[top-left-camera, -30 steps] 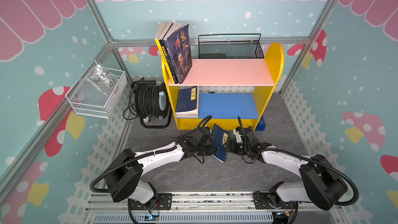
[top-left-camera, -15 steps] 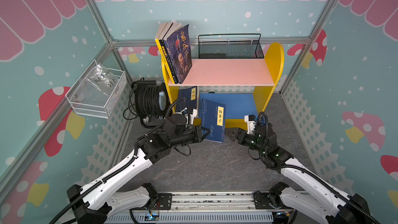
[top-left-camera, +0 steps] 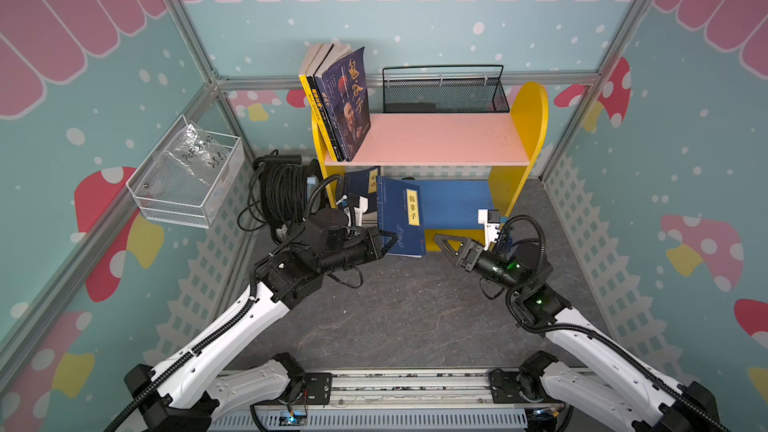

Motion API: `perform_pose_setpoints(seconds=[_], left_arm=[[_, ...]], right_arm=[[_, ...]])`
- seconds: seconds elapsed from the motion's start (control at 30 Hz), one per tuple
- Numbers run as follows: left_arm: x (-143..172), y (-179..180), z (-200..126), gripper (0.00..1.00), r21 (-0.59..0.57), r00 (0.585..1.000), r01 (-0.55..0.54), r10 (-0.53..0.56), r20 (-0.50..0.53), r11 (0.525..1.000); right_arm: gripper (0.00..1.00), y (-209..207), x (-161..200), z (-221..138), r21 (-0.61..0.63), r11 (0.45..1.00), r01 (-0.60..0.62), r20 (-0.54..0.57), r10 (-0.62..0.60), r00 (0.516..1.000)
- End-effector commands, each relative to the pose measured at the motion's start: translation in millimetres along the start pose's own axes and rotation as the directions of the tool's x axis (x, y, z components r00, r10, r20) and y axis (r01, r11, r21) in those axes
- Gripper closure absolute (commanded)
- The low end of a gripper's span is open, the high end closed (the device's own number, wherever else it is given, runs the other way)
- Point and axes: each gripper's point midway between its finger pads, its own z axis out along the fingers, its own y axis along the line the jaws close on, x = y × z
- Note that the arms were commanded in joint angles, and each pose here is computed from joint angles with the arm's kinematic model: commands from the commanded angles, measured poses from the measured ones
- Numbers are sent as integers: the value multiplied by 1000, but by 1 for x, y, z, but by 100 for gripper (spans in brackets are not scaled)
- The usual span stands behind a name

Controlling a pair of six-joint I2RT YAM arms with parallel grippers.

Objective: Stacking books/files
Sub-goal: Place the book on the bookshelf.

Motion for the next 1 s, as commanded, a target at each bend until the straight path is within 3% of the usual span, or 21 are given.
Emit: perform_pose_setpoints(seconds=[0.0,0.37,0.63,0.83,0.97], left_arm=[[-14,-12,-11,100,50,999,-6,3,47,999],[-23,-40,-17,100,154,999,-12,4,47,988],[-28,-63,-27,100,291,997,39,-58,58,956],[-25,-73,-27,100,366,997,61,-77,31,929],[-24,-75,-29,100,384,996,65,-81,25,921]], right_arm=[[5,9,-9,-8,-6,1000,-11,49,11,999],[5,2,23,26,-19,999,-42,-159,38,987],[14,12,31,26,-174,976,-132,-157,105,982],[33,22,29,30,-249,956,-159,-163,120,979],[32,32,21,27,-306,939,-160,-130,125,984]])
